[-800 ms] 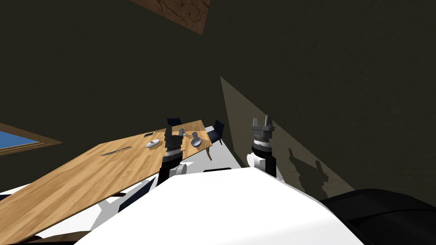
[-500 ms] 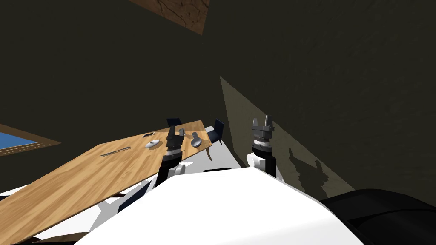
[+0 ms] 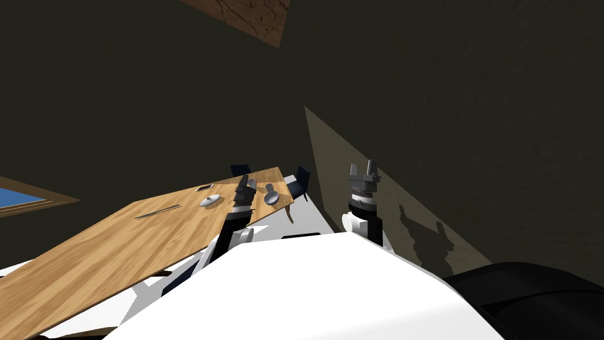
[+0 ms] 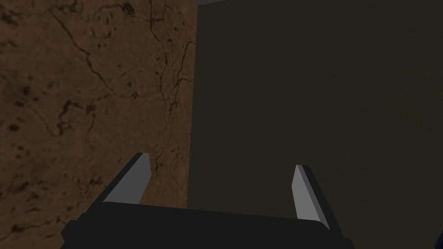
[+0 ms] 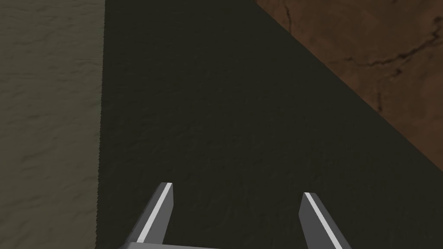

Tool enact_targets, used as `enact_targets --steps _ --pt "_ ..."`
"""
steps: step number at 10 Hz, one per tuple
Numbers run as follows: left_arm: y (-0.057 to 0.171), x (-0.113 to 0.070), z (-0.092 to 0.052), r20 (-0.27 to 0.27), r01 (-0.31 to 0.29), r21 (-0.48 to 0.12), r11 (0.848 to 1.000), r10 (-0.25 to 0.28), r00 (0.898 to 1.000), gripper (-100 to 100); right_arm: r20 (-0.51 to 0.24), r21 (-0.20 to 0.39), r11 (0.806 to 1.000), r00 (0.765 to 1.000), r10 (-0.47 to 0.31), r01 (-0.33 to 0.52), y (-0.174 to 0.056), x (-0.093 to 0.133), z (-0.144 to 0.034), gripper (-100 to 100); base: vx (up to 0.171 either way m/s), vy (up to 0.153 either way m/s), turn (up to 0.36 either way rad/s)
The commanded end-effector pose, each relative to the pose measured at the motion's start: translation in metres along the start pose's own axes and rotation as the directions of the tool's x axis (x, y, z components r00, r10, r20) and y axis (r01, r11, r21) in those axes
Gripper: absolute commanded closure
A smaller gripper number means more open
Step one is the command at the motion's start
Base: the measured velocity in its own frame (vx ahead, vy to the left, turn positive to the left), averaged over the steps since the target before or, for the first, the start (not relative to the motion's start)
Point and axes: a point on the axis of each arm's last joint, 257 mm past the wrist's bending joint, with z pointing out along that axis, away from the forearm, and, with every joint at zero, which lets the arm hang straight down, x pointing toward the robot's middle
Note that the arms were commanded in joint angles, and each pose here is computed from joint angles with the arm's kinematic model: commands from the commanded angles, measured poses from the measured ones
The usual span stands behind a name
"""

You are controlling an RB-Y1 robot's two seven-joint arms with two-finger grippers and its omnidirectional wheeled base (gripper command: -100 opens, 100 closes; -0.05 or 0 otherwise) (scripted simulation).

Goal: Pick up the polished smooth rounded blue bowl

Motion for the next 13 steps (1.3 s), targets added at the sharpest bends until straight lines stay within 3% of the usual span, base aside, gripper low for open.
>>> enact_targets --steps 1,7,13 --pt "0.011 0.001 0.003 -0.017 -0.017 -0.042 0.999 0.017 1.0 -100 0.0 0.0 1.0 1.0 0.0 0.0 0.0 0.0 0.0 0 0.01 0.003 -0.02" --pt "0.047 -0.001 0.006 -0.04 -0.052 -0.171 0.984 0.046 0.998 -100 0.0 0.0 1.0 1.0 0.0 0.0 0.0 0.0 0.0 0 0.009 0.005 -0.013" --pt "0.085 -0.006 0.005 -0.053 -0.083 -0.304 0.949 0.07 0.996 -100 0.0 0.0 1.0 1.0 0.0 0.0 0.0 0.0 0.0 0 0.008 0.005 -0.014"
